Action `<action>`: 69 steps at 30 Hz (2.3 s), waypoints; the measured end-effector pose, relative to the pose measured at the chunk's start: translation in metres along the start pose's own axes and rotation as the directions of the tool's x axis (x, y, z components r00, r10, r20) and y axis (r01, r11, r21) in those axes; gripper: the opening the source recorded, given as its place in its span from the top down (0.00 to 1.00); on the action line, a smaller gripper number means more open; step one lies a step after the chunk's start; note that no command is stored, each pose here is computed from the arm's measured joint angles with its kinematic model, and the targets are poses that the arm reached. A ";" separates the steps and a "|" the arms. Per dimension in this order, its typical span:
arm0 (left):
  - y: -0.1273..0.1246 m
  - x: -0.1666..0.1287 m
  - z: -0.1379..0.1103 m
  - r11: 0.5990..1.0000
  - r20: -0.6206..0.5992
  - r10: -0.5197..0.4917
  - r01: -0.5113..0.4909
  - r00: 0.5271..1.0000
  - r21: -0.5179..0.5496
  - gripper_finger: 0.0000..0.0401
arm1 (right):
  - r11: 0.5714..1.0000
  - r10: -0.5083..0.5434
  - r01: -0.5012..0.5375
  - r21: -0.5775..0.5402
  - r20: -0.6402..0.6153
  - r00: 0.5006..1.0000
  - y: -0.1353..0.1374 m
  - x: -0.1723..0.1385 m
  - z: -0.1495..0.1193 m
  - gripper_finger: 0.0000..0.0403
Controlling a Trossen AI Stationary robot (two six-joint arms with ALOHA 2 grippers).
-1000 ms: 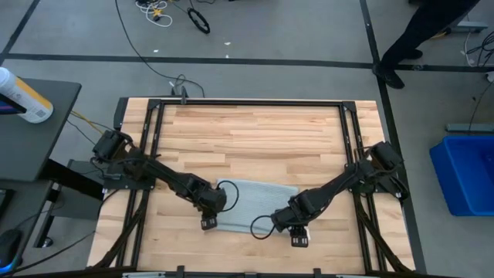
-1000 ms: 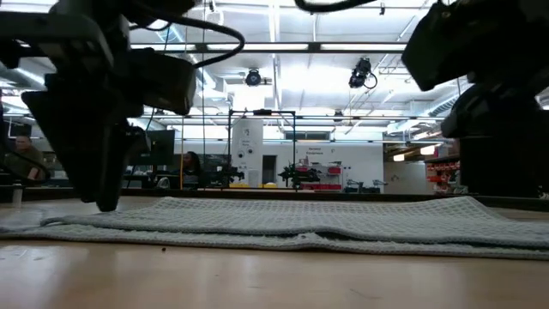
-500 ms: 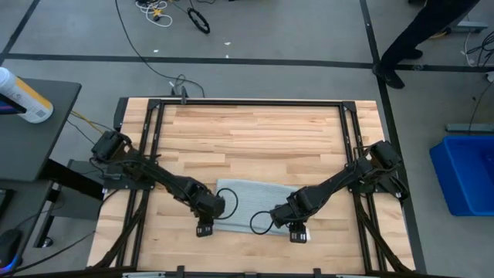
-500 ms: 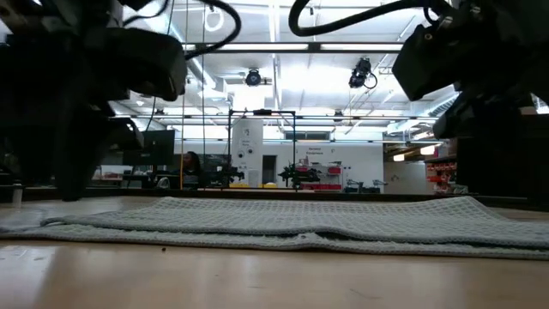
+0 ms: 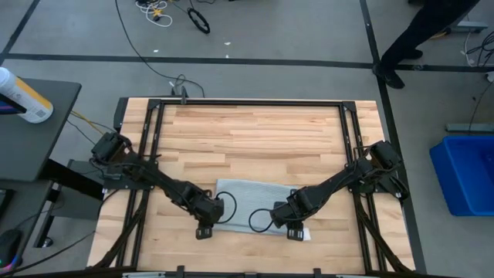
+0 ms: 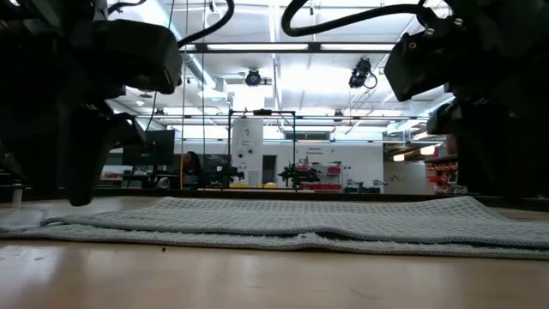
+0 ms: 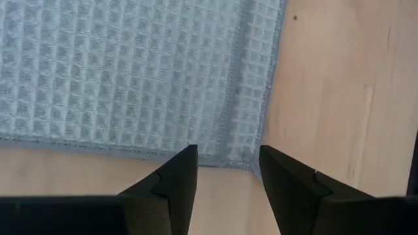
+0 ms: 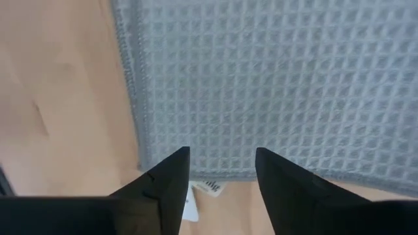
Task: Fold microfiber towels
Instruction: Fold the gray microfiber towel
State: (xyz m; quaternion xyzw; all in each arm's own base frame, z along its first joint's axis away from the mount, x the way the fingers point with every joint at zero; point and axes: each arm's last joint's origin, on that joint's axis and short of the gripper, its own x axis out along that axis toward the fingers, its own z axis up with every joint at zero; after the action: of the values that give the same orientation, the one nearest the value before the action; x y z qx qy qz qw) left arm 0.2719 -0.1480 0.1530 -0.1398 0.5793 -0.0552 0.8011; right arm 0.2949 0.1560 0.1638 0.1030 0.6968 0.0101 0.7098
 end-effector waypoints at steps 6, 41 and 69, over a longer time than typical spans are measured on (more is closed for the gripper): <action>-0.006 0.000 -0.005 0.999 -0.005 0.013 -0.013 1.000 0.031 0.57 | 0.999 -0.021 0.020 0.026 0.019 1.000 0.000 0.000 0.001 0.56; -0.003 0.014 -0.009 0.992 0.007 0.120 -0.120 0.993 0.038 0.82 | 0.997 -0.029 0.026 0.077 0.043 0.999 0.000 0.000 0.002 0.56; -0.021 -0.005 -0.002 0.968 -0.009 0.207 -0.204 0.978 0.146 1.00 | 0.995 -0.029 0.025 0.093 0.042 0.999 0.000 0.000 0.002 0.59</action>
State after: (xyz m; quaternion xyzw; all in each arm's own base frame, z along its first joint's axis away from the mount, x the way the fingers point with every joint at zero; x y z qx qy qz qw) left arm 0.2697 -0.1669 0.1634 -0.0200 0.5947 -0.0152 0.8036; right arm 0.2971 0.1556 0.1636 0.1263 0.6821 -0.0340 0.7194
